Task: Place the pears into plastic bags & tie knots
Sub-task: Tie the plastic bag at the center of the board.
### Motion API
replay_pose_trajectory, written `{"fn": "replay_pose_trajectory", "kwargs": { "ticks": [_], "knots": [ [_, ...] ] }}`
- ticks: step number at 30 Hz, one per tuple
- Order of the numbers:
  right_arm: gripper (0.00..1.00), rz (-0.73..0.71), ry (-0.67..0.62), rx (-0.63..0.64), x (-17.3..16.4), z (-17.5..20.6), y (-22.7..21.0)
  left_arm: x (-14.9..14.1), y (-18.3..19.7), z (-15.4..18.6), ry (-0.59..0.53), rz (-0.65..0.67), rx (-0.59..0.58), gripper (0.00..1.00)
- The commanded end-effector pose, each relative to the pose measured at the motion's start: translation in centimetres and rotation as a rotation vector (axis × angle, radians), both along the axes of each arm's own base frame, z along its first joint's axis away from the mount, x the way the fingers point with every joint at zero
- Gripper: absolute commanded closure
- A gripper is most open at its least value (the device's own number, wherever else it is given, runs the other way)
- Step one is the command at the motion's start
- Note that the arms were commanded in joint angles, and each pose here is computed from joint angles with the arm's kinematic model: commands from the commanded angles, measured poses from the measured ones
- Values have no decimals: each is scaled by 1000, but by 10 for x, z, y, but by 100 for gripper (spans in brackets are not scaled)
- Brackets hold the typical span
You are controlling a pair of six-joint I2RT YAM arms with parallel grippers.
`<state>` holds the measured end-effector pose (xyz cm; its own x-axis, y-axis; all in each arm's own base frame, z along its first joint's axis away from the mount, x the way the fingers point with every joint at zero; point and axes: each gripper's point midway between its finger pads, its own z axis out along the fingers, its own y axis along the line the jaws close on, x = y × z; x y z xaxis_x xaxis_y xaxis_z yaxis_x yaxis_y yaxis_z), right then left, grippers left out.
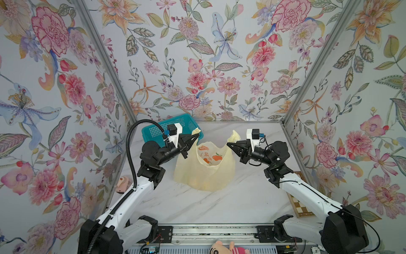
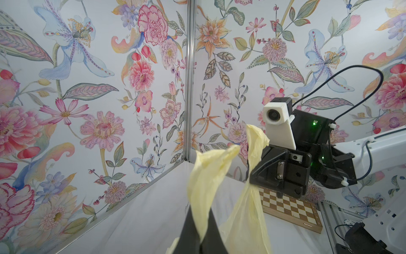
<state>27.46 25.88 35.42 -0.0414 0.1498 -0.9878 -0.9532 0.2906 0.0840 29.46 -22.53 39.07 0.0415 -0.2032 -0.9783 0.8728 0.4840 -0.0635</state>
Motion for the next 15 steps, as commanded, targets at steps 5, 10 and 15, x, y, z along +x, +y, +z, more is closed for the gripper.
{"fn": "replay_pose_trajectory", "kwargs": {
  "ticks": [5,10,15],
  "knots": [
    [100,19,-151,-232,-17,18,-4,11,-17,-9,75,-19,142,100],
    [100,97,-245,-426,-33,-5,7,14,-39,-44,196,-119,256,100],
    [100,186,-255,-535,-43,-31,30,7,-54,-60,251,-223,274,100]
  ]
}}
